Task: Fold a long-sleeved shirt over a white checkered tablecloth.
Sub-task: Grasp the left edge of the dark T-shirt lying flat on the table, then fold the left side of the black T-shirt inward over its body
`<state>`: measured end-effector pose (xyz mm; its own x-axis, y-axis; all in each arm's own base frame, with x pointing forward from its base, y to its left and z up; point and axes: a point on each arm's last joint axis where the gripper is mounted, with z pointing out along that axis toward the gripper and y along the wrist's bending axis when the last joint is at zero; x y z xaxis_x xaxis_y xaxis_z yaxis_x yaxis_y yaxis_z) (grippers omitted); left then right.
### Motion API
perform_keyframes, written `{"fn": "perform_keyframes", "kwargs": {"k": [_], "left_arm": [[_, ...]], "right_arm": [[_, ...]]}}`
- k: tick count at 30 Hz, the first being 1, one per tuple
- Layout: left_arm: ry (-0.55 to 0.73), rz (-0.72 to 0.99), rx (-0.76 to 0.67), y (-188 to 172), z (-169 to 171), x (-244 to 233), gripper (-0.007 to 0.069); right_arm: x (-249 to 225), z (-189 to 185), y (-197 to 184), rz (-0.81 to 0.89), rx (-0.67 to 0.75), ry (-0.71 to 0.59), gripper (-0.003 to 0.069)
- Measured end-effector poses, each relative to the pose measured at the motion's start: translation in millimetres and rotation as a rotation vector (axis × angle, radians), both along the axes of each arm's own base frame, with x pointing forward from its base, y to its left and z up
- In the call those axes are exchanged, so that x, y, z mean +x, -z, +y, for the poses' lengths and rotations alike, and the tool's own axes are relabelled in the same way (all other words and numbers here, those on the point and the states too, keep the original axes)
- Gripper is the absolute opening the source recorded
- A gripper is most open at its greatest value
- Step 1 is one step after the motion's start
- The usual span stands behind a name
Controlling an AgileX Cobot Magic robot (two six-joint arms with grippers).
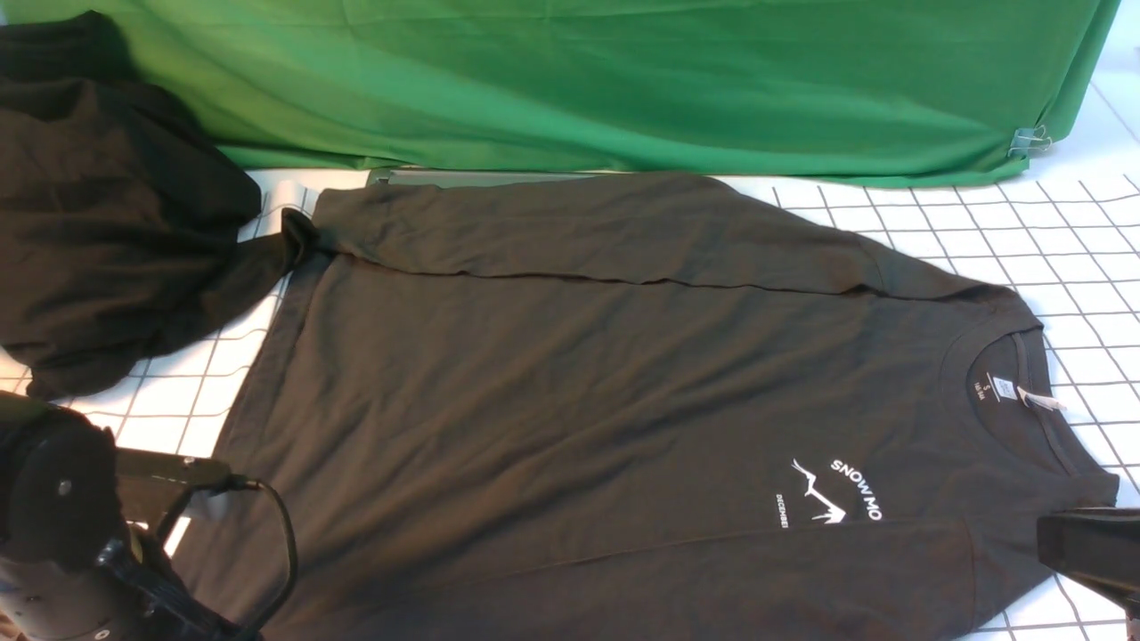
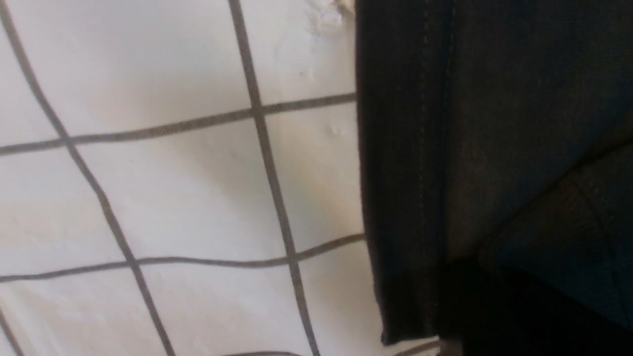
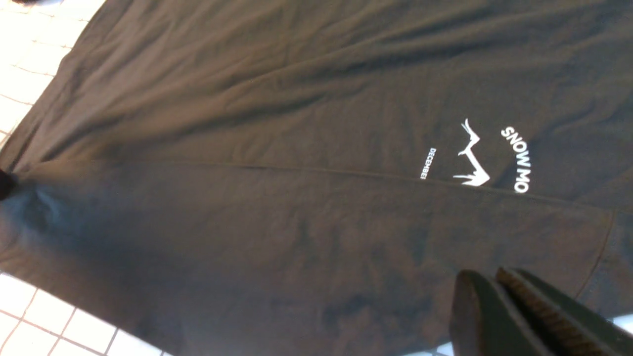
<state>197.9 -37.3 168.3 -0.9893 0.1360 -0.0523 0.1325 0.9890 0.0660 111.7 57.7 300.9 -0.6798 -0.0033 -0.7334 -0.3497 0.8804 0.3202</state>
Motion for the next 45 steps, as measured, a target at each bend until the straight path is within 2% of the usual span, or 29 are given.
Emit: {"fn": "perform_keyframes", "kwargs": {"k": [5,7,12,17,19,24,30,33,38,45], "left_arm": [[0.012,0.055,0.0,-14,-2,5,0.0013],[0.03,0.087,-0.036,-30,-7,9,0.0013],[0.059,0.01,-0.123,-66,-15,14,0.0013],[0.077,-0.053,-0.1,-80,-13,20,0.0013],[0.088,-0.101,-0.085,-92,-12,27,0.0013],[0.107,-0.368,-0.1,-145,-17,59,0.0013],[0.126,-0.499,-0.058,-179,-21,100,0.0013],[0.134,-0.499,-0.027,-178,-23,118,0.0013],[0.09,-0.436,-0.026,-153,-20,168,0.0013],[0.061,-0.343,-0.02,-104,-18,220,0.0013]], "right_arm": [[1,0,-1,-0.008,0.003,0.004,0.0039],[1,0,-1,-0.017,0.006,0.008,0.0041],[2,0,-2,-0.033,0.01,0.016,0.0046],[3,0,-3,-0.04,0.013,0.019,0.005],[4,-1,-4,-0.05,0.015,0.024,0.005],[6,-1,-6,-0.077,0.028,0.037,0.005],[4,2,-1,-0.018,0.012,-0.013,0.005],[4,4,2,0.03,0.001,-0.039,0.0051],[4,9,-10,0.148,-0.034,-0.127,0.0049],[17,18,-17,0.256,-0.085,-0.218,0.0035]]}}
